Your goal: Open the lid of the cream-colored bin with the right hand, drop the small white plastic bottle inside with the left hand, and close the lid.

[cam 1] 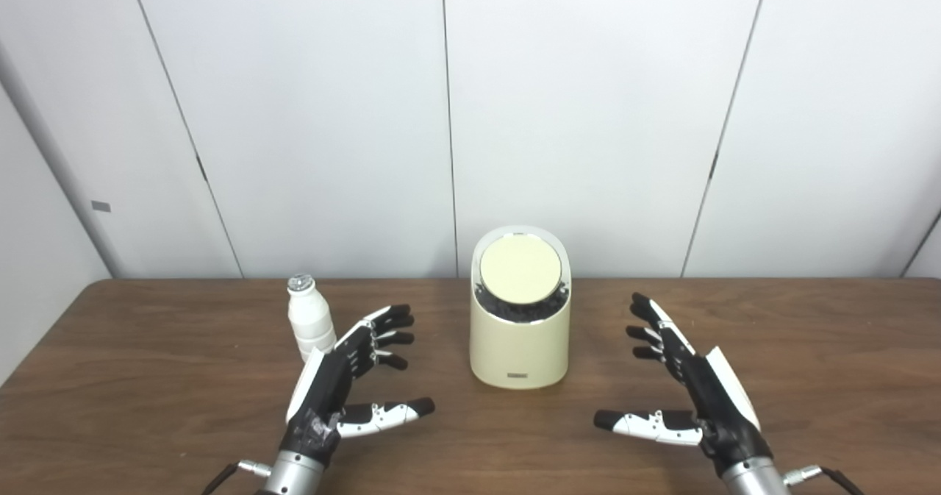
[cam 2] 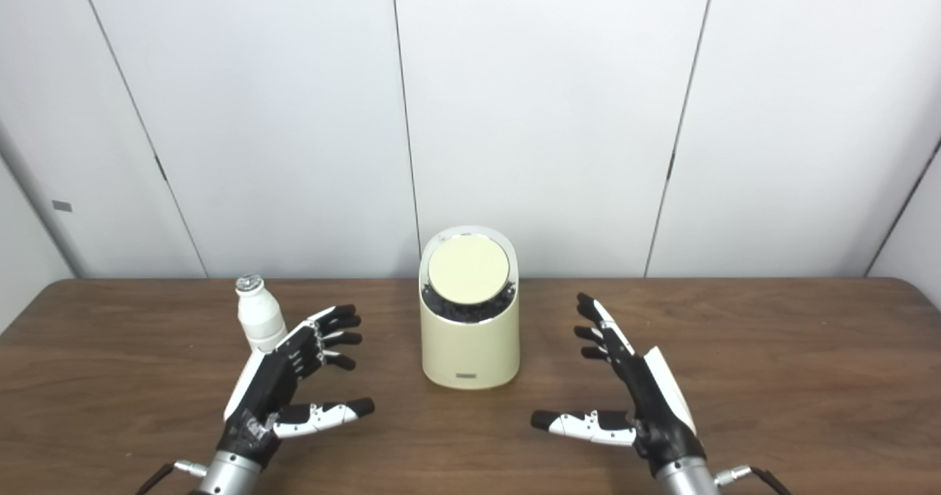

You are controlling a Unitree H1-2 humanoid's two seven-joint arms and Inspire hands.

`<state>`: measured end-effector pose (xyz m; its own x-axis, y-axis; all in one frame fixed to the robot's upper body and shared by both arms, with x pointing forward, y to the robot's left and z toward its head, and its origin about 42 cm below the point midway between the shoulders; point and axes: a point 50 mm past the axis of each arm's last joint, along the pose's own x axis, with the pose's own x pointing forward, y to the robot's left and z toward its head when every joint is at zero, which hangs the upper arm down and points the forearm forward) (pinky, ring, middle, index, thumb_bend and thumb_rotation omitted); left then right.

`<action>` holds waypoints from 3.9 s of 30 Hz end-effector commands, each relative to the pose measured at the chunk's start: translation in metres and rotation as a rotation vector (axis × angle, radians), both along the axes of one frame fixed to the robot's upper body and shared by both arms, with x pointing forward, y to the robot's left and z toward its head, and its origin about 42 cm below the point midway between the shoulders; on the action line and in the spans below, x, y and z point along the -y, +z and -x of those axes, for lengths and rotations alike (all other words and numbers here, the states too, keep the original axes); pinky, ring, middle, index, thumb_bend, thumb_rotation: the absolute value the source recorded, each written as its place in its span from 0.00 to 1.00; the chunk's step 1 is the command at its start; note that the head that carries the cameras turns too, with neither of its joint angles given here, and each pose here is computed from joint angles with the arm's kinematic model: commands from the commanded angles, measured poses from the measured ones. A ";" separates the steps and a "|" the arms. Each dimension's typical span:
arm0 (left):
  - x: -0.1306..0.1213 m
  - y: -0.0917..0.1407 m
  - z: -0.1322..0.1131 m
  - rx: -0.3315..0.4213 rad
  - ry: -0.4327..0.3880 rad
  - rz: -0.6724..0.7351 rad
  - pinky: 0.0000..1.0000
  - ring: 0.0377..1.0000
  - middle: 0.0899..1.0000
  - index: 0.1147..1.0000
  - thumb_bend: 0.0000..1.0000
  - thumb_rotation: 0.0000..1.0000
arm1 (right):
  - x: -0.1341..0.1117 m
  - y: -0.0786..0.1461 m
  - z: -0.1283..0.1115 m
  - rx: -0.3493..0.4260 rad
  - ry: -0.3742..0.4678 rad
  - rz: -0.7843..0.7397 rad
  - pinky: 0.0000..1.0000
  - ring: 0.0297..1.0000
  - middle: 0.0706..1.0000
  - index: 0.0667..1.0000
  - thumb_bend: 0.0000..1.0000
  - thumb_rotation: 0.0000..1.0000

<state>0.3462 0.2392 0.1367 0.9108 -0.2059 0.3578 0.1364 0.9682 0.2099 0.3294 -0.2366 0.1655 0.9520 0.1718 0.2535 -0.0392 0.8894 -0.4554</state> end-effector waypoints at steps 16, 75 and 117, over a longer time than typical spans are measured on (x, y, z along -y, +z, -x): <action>0.000 0.017 -0.006 0.082 -0.009 0.018 0.60 0.74 0.80 0.82 0.79 0.00 | -0.003 0.017 -0.004 0.093 0.003 -0.022 0.77 0.85 0.93 0.93 0.89 0.30; 0.006 0.014 -0.016 0.072 -0.008 0.012 0.59 0.74 0.80 0.82 0.76 0.00 | -0.093 0.156 -0.121 0.205 -0.105 0.255 0.69 0.85 0.91 0.95 0.94 0.33; 0.010 0.019 -0.011 0.075 -0.017 0.016 0.59 0.74 0.80 0.82 0.76 0.03 | -0.091 0.139 -0.127 0.186 -0.086 0.444 0.70 0.86 0.93 0.95 0.89 0.17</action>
